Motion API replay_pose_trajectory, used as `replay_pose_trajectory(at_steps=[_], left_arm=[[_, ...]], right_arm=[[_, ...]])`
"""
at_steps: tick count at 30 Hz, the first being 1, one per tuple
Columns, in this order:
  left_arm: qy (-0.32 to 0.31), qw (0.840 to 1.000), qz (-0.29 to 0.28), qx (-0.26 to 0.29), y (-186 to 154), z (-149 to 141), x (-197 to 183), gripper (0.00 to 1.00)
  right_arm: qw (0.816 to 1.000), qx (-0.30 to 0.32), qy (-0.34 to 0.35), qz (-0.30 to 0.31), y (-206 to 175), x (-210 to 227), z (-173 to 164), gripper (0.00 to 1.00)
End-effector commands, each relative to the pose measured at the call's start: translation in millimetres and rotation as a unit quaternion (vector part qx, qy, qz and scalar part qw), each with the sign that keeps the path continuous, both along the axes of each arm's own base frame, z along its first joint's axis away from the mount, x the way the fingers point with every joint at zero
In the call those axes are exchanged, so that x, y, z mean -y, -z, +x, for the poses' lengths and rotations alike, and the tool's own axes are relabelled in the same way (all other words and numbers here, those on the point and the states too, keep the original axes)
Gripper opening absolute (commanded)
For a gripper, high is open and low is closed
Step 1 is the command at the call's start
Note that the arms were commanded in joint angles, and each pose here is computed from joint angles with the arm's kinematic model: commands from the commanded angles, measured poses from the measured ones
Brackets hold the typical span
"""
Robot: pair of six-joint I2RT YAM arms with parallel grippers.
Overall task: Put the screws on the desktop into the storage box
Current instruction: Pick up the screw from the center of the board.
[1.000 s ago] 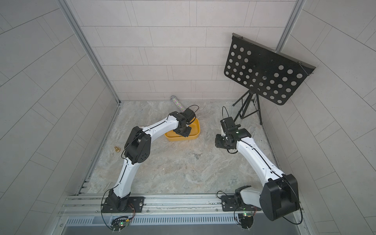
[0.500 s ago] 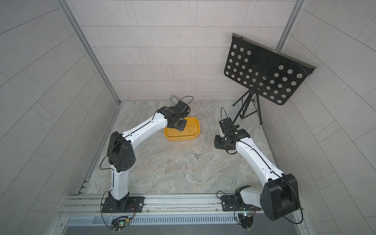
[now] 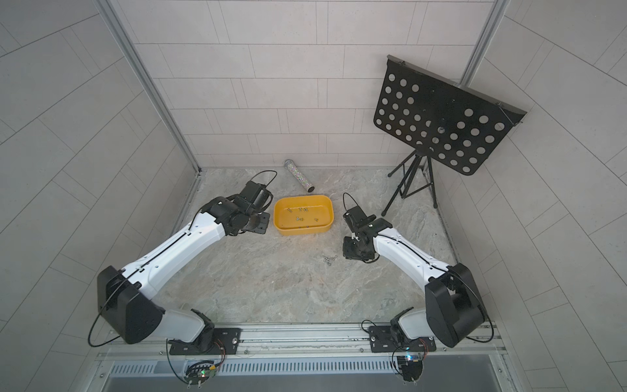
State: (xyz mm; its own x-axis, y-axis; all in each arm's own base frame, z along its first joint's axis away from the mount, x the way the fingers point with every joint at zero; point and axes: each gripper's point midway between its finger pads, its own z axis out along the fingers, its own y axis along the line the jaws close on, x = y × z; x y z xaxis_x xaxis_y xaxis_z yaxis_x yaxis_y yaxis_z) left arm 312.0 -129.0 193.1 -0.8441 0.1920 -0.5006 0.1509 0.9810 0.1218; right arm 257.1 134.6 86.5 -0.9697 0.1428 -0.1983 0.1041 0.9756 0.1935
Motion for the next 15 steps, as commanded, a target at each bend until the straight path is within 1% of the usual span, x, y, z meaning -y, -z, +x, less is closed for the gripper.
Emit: replay_pose_trajectory(at_steps=[1,5,11,15], left_arm=[[-0.029,1.000,0.005,0.001,1,-18,-30,0.42],[-0.050,0.999,-0.007,0.000,14,-31,-49,0.42],[-0.056,0.998,-0.014,-0.016,28,-40,-54,0.42],[-0.055,0.998,-0.018,-0.022,31,-42,-54,0.42]], right_arm=[[0.999,0.009,0.030,-0.015,0,1,9,0.35],[0.999,0.007,0.043,-0.017,7,-7,15,0.34],[0.998,0.000,0.066,-0.016,22,-17,21,0.33],[0.997,-0.008,0.078,-0.017,35,-25,24,0.32]])
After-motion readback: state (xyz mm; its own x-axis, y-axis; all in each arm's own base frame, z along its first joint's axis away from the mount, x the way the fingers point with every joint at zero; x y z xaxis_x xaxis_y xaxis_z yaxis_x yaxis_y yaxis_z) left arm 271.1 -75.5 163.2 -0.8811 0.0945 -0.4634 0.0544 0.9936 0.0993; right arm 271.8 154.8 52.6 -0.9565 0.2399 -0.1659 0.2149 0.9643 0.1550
